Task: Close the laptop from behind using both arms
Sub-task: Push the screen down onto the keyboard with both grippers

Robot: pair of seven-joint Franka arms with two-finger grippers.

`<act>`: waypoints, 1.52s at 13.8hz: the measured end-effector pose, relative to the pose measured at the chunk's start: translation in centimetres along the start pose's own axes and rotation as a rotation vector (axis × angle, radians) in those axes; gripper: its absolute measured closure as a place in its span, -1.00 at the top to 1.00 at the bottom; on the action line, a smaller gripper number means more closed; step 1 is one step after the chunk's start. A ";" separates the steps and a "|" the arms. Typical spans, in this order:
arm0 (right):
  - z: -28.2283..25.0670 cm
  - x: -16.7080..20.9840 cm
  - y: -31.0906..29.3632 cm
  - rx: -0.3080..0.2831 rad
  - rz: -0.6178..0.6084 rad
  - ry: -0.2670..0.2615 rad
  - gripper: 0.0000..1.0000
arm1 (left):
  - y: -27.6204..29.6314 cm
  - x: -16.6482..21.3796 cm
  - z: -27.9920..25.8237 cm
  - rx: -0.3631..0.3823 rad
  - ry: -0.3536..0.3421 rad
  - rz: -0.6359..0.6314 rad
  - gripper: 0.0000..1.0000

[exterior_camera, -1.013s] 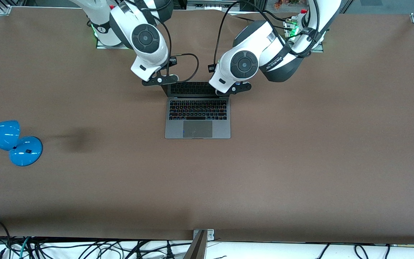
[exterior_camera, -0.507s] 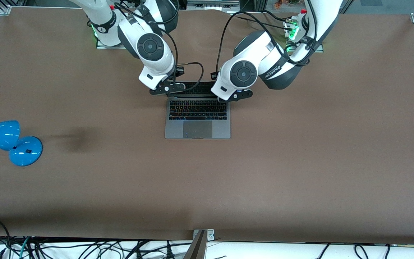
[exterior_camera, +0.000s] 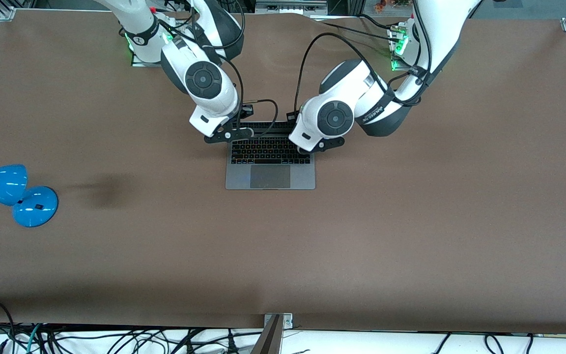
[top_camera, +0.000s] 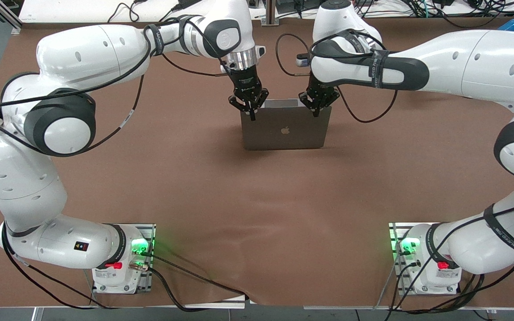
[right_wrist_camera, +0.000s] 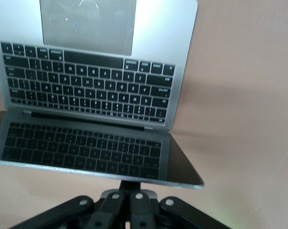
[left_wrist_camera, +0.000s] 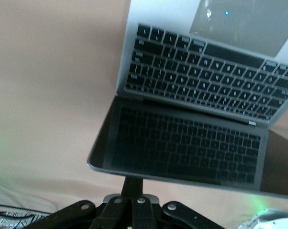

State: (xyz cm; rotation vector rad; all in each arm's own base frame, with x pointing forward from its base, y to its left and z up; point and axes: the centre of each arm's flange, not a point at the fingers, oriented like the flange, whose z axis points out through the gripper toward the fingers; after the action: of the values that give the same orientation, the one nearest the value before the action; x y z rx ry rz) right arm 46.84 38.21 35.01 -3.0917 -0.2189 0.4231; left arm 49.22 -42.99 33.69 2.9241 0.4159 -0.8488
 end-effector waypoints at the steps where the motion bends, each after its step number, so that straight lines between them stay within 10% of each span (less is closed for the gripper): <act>1: 0.1 0.6 0.0 -0.001 0.000 0.005 -0.98 | 0.0 0.7 0.0 -0.002 0.003 -0.003 -0.98; 21: 9.0 11.5 2.0 0.001 0.039 0.046 -0.98 | -0.3 13.0 6.1 -0.072 0.072 -0.084 -0.98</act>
State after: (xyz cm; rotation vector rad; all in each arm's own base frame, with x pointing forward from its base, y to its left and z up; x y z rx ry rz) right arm 55.64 37.82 23.22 -3.1055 -0.1581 0.3520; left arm 56.52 -40.46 21.55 2.8957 0.5655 -0.7227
